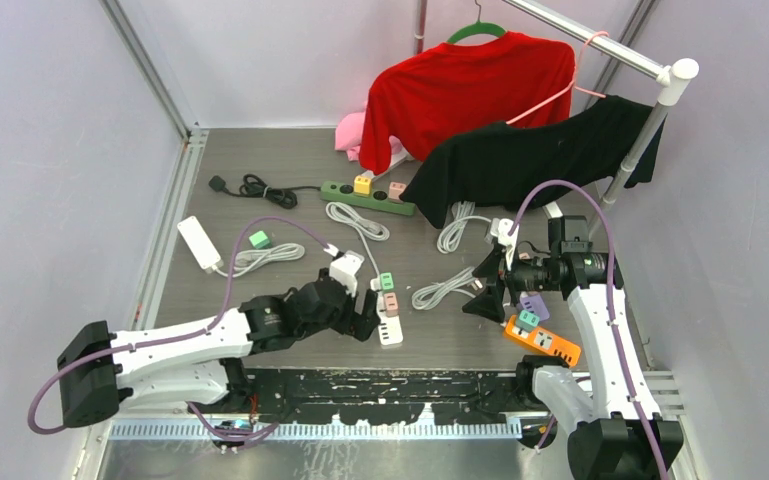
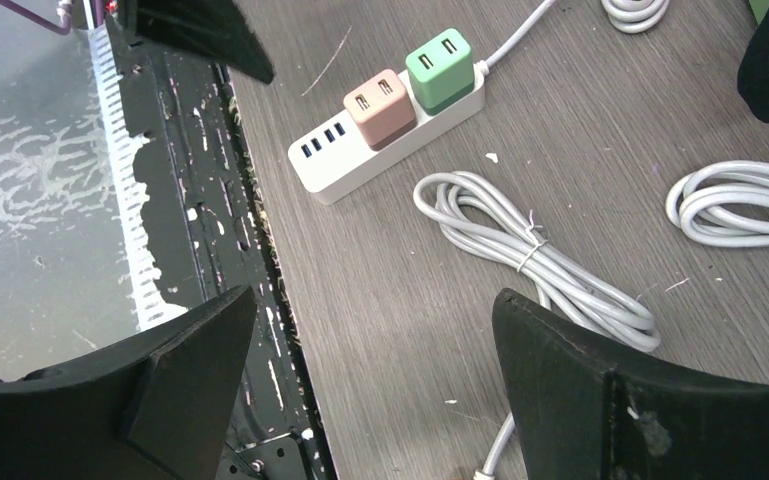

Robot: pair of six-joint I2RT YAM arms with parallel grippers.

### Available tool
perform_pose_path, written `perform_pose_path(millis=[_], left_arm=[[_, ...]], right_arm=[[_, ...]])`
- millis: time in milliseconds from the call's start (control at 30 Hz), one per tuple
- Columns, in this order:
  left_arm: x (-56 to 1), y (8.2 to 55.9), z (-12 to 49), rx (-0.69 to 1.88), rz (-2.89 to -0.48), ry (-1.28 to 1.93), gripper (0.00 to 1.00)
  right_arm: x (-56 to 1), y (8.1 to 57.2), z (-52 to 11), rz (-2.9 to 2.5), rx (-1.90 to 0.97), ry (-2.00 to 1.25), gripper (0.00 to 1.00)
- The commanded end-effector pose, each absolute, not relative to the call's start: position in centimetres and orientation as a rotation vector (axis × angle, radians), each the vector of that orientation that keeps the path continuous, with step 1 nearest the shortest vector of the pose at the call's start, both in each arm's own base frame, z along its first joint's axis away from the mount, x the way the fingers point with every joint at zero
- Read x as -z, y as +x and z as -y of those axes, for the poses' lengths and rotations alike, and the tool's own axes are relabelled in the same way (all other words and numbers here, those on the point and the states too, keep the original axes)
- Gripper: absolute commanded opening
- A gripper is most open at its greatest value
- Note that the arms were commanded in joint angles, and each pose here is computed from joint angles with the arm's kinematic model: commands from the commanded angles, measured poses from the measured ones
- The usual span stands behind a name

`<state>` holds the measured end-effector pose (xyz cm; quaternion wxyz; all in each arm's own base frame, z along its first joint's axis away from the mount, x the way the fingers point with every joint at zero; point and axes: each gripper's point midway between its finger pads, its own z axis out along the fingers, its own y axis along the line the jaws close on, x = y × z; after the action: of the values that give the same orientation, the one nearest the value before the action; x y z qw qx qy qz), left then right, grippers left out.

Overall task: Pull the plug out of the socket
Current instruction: Move the socket to the center of the board.

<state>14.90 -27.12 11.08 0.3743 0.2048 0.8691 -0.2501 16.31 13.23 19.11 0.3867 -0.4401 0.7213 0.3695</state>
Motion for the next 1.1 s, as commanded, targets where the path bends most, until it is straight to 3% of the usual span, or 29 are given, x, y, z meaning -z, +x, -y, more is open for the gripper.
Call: perform_pose_path(millis=[0,300,533,667,933,1067], left_arm=[[-15.2,18.9,27.1,0.64,-2.131,0.45,0.85],[-15.9,21.9,29.5,0.759,-2.194,0.298,0.8],[-15.9,23.2,30.3,0.571,-2.077,0.85,0.8],[-16.1,23.3,31.1,0.631,-1.979,1.073,0.66],[-15.3,23.8,31.1,0.62,-1.722,1.474,0.66],[-14.9,24.3,31.3,0.615,-1.694,1.469,0.66]], right_arm=[[-20.2,16.4,-13.5,-1.782,-0.948,-1.135,0.93],[-20.1,16.4,-13.4,-1.782,-0.93,-1.143,0.93],[-20.2,16.2,-13.5,-1.777,-0.942,-1.142,0.93],[-20.2,16.2,-13.5,-1.771,-0.937,-1.147,0.93],[-20.1,16.1,-13.6,-1.768,-0.942,-1.149,0.93],[-20.0,15.8,-13.9,-1.755,-0.978,-1.155,0.93]])
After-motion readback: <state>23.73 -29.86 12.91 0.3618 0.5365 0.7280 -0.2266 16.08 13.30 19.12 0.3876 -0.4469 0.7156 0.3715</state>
